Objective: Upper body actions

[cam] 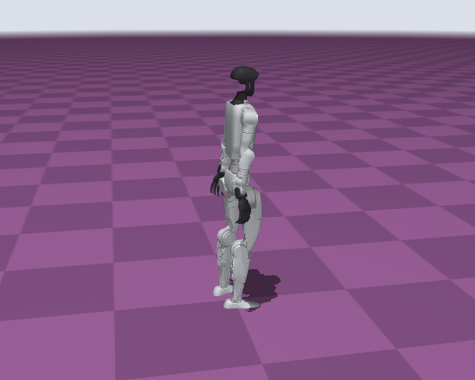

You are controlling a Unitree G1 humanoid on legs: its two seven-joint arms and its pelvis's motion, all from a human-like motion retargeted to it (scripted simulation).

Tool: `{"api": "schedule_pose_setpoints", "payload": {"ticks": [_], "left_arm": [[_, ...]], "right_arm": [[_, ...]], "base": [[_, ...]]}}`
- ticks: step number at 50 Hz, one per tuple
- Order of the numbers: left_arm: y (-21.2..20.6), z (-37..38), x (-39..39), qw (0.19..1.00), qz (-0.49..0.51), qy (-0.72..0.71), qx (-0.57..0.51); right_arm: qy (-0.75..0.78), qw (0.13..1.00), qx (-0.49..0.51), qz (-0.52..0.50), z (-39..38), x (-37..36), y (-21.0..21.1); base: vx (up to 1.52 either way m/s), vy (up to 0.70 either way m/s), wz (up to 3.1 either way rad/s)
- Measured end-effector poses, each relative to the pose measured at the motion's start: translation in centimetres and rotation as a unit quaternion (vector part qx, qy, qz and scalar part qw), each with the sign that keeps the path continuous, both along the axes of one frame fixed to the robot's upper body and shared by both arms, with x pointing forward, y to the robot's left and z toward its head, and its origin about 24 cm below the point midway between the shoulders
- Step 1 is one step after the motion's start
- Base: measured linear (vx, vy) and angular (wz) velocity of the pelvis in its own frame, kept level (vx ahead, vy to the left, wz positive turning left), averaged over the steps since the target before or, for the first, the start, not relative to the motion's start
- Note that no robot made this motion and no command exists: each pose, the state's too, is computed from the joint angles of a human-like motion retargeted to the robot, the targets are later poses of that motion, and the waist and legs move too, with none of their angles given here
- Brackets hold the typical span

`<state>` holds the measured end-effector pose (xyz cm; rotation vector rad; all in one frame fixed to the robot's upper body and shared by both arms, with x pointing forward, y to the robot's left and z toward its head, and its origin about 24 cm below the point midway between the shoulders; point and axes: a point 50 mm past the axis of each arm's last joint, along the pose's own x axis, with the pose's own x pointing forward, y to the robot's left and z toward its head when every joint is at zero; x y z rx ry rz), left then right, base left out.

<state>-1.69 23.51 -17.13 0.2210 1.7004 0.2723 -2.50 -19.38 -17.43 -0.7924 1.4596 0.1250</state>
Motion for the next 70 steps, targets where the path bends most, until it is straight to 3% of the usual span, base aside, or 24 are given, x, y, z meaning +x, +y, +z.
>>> {"api": "schedule_pose_setpoints", "payload": {"ticks": [2, 6, 9, 13, 17, 21, 26, 32, 35, 37, 40, 41, 44, 48, 51, 54, 56, 58, 62, 65, 70], "left_arm": [[3.3, 1.0, 0.2, 0.995, 0.050, -0.007, 0.091], [11.9, 5.2, -1.5, 0.975, 0.141, 0.011, 0.172], [19.6, 11.3, -2.1, 0.930, 0.256, -0.041, 0.259], [27.5, 21.9, -0.7, 0.805, 0.332, -0.158, 0.466], [31.5, 35.1, 2.3, 0.652, 0.290, -0.282, 0.641], [30.0, 48.2, 7.4, 0.469, 0.196, -0.431, 0.746], [20.8, 59.4, 14.8, 0.186, 0.044, -0.572, 0.798], [6.4, 65.3, 21.3, -0.069, -0.164, -0.616, 0.767], [1.6, 65.9, 23.2, -0.134, -0.265, -0.546, 0.784], [1.0, 66.5, 23.1, -0.156, -0.278, -0.483, 0.816], [3.2, 66.9, 22.7, -0.144, -0.247, -0.439, 0.852], [5.1, 66.9, 22.6, -0.107, -0.237, -0.441, 0.859], [11.8, 65.6, 21.5, 0.038, -0.164, -0.462, 0.871], [22.7, 59.1, 17.8, 0.281, 0.017, -0.490, 0.825], [28.6, 50.8, 14.0, 0.428, 0.212, -0.475, 0.739], [30.6, 41.3, 10.8, 0.505, 0.440, -0.442, 0.596], [30.7, 36.6, 9.7, 0.499, 0.527, -0.471, 0.501], [30.6, 33.6, 8.6, 0.444, 0.587, -0.510, 0.445], [30.2, 31.3, 6.1, 0.320, 0.652, -0.525, 0.444], [30.2, 32.2, 6.5, 0.317, 0.629, -0.533, 0.468], [30.6, 39.3, 10.1, 0.328, 0.502, -0.608, 0.520]], "right_arm": [[0.000, 0.997, -0.034, -0.068, 0.4, -0.1, -2.3], [-0.045, 0.974, -0.116, -0.190, 1.9, 1.5, -8.7], [-0.145, 0.924, -0.187, -0.299, 6.1, 4.9, -17.5], [-0.397, 0.794, -0.219, -0.406, 17.0, 12.1, -27.5], [-0.680, 0.587, -0.244, -0.365, 34.4, 20.1, -31.2], [-0.833, 0.399, -0.305, -0.232, 51.0, 23.8, -26.6], [-0.899, 0.203, -0.388, -0.010, 63.9, 24.2, -14.3], [-0.808, -0.095, -0.555, 0.173, 67.8, 20.7, -0.9], [-0.760, -0.215, -0.579, 0.201, 67.3, 19.6, 2.1], [-0.766, -0.213, -0.567, 0.215, 67.1, 20.3, 1.9], [-0.790, -0.126, -0.564, 0.203, 67.4, 21.9, -1.4], [-0.797, -0.089, -0.570, 0.180, 67.4, 22.3, -3.3], [-0.808, 0.035, -0.580, 0.099, 66.3, 23.5, -9.8], [-0.806, 0.244, -0.539, -0.013, 61.9, 24.2, -19.4], [-0.811, 0.387, -0.426, -0.101, 57.4, 24.0, -25.1], [-0.826, 0.475, -0.222, -0.207, 51.9, 23.8, -28.8], [-0.838, 0.465, -0.092, -0.270, 48.8, 23.7, -29.8], [-0.856, 0.399, -0.020, -0.328, 47.0, 23.5, -30.3], [-0.888, 0.230, -0.036, -0.396, 46.5, 22.2, -30.4], [-0.905, 0.213, -0.066, -0.361, 48.0, 23.2, -29.0], [-0.945, 0.242, -0.117, -0.188, 54.5, 26.7, -23.2]], "base": [[0.01, 0.06, 0.27], [0.01, 0.01, 0.05], [0.06, 0.00, -0.13], [0.06, 0.11, -0.27], [0.00, 0.16, -0.29], [-0.06, 0.07, 0.06], [-0.04, -0.01, 0.30], [0.00, 0.00, 0.04], [0.07, -0.06, 0.05], [0.03, -0.02, 0.05], [0.00, 0.00, 0.00], [0.00, 0.00, 0.00], [-0.05, 0.06, -0.19], [-0.07, 0.06, -0.17], [-0.09, 0.04, -0.14], [-0.09, 0.04, -0.09], [-0.08, 0.05, -0.03], [-0.05, 0.06, 0.01], [-0.05, 0.07, 0.12], [-0.02, 0.01, 0.02], [-0.04, 0.02, -0.09]]}}
